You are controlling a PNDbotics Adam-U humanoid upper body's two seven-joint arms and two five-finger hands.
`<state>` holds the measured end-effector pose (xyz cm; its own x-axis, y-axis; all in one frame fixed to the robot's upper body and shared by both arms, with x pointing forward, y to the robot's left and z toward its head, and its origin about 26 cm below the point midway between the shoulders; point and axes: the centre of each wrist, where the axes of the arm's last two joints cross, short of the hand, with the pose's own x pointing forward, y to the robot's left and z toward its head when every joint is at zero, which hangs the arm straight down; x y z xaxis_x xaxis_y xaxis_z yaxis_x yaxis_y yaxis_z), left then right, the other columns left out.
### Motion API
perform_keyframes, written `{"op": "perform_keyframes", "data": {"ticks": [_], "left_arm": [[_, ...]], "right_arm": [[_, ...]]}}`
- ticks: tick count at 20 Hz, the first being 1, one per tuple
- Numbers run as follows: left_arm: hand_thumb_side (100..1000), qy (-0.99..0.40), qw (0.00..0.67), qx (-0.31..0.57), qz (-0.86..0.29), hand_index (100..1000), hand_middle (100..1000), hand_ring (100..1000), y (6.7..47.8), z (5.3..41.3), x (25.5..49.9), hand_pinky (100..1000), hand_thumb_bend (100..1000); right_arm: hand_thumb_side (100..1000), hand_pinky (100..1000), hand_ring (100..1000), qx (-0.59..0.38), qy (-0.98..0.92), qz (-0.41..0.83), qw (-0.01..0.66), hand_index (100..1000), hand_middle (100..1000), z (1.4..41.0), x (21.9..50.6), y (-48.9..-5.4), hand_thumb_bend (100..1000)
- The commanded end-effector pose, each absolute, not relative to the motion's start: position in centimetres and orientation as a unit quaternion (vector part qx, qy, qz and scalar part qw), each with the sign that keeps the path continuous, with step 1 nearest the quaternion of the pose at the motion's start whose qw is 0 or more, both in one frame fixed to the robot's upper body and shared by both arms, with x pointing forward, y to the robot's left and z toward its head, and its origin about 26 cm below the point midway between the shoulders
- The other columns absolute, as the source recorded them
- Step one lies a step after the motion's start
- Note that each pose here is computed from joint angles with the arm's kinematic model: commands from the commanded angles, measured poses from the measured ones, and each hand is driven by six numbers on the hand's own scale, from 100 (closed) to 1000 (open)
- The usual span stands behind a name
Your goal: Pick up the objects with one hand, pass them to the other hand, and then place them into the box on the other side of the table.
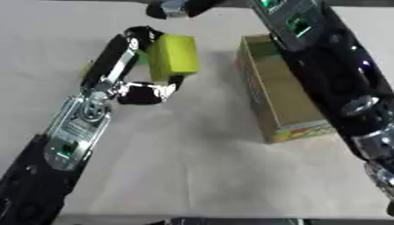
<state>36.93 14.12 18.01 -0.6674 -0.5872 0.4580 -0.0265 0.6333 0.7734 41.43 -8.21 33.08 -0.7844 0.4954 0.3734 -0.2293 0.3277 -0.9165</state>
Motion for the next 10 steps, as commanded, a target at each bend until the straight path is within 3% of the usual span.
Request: {"op": "perform_keyframes", "data": {"ticks": [1,10], "left_arm": [[100,-0.831,0.354,0.203,-0.378,486,483,607,14.9,18.6,37.1,705,100],[100,-0.828,0.363,0.223,-0.364,484,480,604,16.0,17.6,37.3,702,100]], "right_arm": [[345,857,769,-0.108,-0.745,0.595,0.282,872,822,35.1,40.7,-8.6,508],[349,849,762,-0.100,-0.717,0.638,0.263,866,812,36.5,39.6,-8.9,499]]}}
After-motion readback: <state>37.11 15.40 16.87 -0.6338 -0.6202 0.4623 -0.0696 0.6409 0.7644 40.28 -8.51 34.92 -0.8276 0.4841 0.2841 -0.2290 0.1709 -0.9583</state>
